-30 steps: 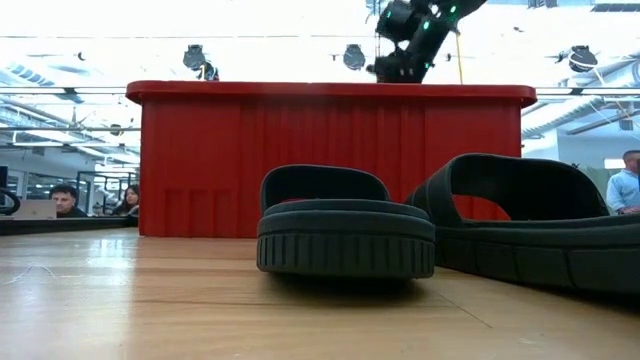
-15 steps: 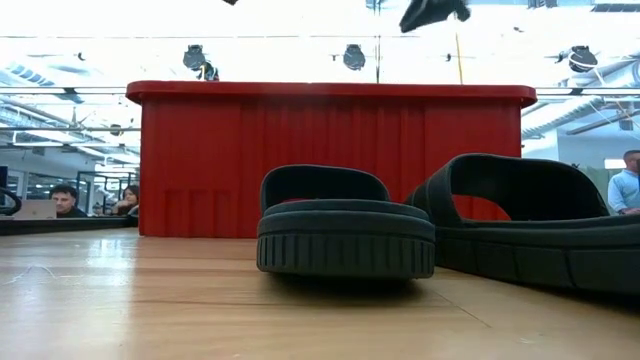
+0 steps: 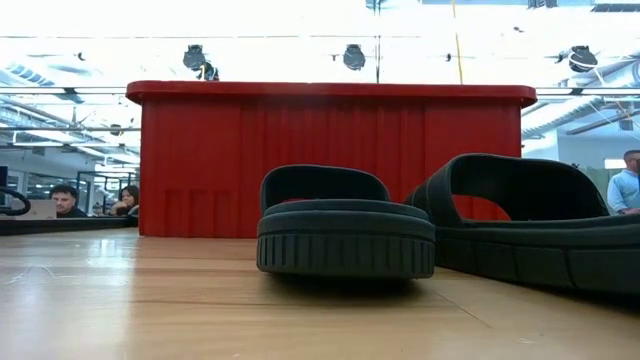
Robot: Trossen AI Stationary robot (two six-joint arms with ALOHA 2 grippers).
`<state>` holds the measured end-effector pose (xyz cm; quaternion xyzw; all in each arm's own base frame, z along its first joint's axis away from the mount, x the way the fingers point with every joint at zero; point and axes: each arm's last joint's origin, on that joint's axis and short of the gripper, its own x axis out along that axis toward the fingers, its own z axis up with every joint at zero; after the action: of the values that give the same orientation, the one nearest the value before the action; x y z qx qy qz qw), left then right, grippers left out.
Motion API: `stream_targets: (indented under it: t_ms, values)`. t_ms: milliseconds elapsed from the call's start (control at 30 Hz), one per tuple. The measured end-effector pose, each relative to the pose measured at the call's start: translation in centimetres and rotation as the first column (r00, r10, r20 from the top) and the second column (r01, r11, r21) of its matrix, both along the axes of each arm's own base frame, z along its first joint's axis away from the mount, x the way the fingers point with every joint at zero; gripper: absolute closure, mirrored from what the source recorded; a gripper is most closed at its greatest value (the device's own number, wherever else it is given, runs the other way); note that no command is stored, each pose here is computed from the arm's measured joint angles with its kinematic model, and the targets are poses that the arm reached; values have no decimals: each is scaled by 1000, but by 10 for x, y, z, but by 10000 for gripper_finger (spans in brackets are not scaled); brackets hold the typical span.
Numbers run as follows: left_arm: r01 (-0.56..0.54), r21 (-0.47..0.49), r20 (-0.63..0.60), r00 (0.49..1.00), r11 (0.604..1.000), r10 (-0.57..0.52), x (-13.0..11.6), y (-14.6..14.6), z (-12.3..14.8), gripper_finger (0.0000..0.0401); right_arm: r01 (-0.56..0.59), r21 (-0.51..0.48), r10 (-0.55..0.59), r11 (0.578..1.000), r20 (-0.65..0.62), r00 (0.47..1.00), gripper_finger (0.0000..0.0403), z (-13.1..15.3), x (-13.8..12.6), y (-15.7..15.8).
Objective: Pick and place slides into bin
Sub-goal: Put the black slide into the red bin
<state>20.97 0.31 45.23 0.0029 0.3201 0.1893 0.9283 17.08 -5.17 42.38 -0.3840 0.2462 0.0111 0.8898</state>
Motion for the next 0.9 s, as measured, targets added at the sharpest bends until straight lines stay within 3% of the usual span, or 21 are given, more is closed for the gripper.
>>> stream_targets:
  t_ms: [267, 433, 533, 767, 900]
  values:
    - [186, -32, -131, 973, 982, -188, 9, -47, -34, 325, -33, 250, 9, 968, 97, 995, 264, 0, -5, 25]
    - [223, -79, -122, 965, 972, -232, 10, -68, -47, 325, -120, 500, 73, 858, 113, 991, 264, 1, -2, 37]
    - [256, -89, -122, 956, 963, -265, 9, -79, -52, 325, -135, 597, 105, 791, 84, 991, 264, -2, 3, 44]
    - [295, -95, -130, 943, 951, -305, 15, -101, -80, 325, -177, 710, 223, 681, 29, 974, 264, -7, 7, 64]
    - [312, -93, -61, 946, 946, -318, 21, -110, -94, 325, -229, 727, 305, 647, 28, 952, 264, -7, 5, 74]
